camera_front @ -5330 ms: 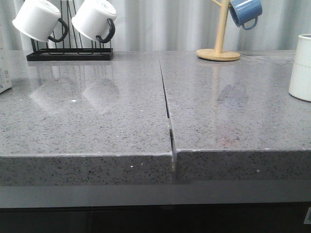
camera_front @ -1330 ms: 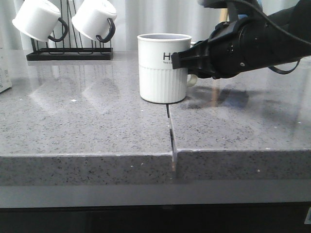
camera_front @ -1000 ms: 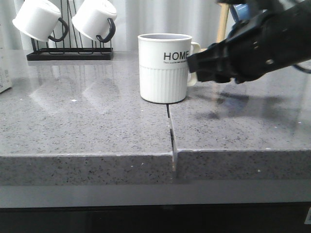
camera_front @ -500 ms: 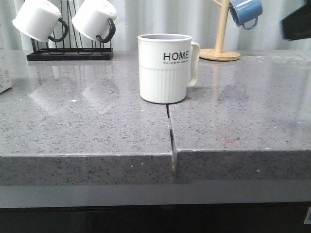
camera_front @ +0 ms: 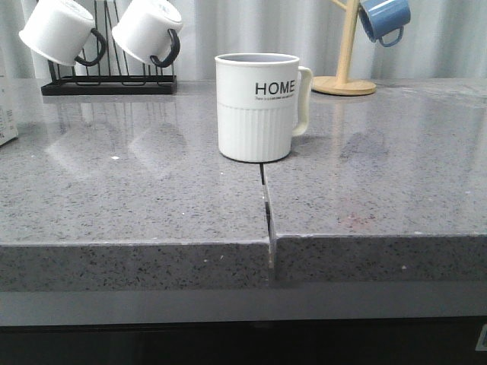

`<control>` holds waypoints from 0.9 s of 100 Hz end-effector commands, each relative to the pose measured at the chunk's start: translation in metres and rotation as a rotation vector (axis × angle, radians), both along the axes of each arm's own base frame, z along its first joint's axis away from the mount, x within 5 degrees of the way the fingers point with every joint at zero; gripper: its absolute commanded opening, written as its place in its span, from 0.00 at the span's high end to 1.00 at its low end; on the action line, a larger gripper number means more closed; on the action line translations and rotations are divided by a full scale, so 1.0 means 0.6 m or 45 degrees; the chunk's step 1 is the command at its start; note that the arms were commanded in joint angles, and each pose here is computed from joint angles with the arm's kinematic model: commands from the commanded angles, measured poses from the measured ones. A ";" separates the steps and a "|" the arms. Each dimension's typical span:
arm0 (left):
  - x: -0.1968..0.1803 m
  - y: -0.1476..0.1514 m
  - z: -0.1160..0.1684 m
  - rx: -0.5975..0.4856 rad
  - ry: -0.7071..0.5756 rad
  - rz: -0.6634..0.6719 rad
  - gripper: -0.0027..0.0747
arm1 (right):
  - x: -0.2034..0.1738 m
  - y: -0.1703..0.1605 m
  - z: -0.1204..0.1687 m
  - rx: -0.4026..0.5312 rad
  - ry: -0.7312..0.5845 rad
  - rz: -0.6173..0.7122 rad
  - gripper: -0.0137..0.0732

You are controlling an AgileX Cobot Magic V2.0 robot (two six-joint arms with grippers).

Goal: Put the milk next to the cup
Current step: 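Open the right gripper and withdraw it from the mug, then close the left gripper around the Pascual milk carton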

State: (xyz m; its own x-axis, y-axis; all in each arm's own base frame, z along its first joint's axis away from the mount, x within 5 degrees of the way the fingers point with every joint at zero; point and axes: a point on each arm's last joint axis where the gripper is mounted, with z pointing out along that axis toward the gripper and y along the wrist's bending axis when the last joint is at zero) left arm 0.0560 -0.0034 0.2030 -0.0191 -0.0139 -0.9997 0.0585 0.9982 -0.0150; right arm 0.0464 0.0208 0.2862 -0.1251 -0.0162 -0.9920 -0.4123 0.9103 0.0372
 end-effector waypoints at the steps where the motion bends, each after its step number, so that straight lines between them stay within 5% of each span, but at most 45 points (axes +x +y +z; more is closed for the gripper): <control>1: -0.001 0.000 -0.004 0.000 -0.126 0.004 0.99 | -0.014 -0.007 0.014 0.024 -0.071 0.002 0.82; 18: -0.008 0.001 0.041 -0.017 -0.251 0.005 0.99 | -0.018 -0.009 0.009 0.010 -0.040 0.000 0.82; 53: 0.044 -0.002 0.150 0.007 0.053 0.005 0.95 | -0.018 -0.009 0.009 0.010 -0.040 0.000 0.82; 63: 0.078 -0.004 0.156 0.009 0.101 0.005 0.79 | -0.018 -0.009 0.009 0.010 -0.040 0.000 0.82; 82: 0.138 -0.007 0.156 -0.001 0.059 0.008 0.18 | -0.018 -0.009 0.009 0.010 -0.040 0.000 0.82; 90: 0.159 -0.006 0.155 -0.003 0.022 0.019 0.04 | -0.018 -0.009 0.009 0.010 -0.040 0.000 0.82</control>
State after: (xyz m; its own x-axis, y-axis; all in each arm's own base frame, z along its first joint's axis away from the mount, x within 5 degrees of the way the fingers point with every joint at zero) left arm 0.1368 -0.0075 0.2753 -0.1915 0.0105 -0.9814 0.0548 0.9985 0.0000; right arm 0.0349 0.0150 0.2782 -0.1731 -0.0371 -0.9842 -0.4075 0.9124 0.0373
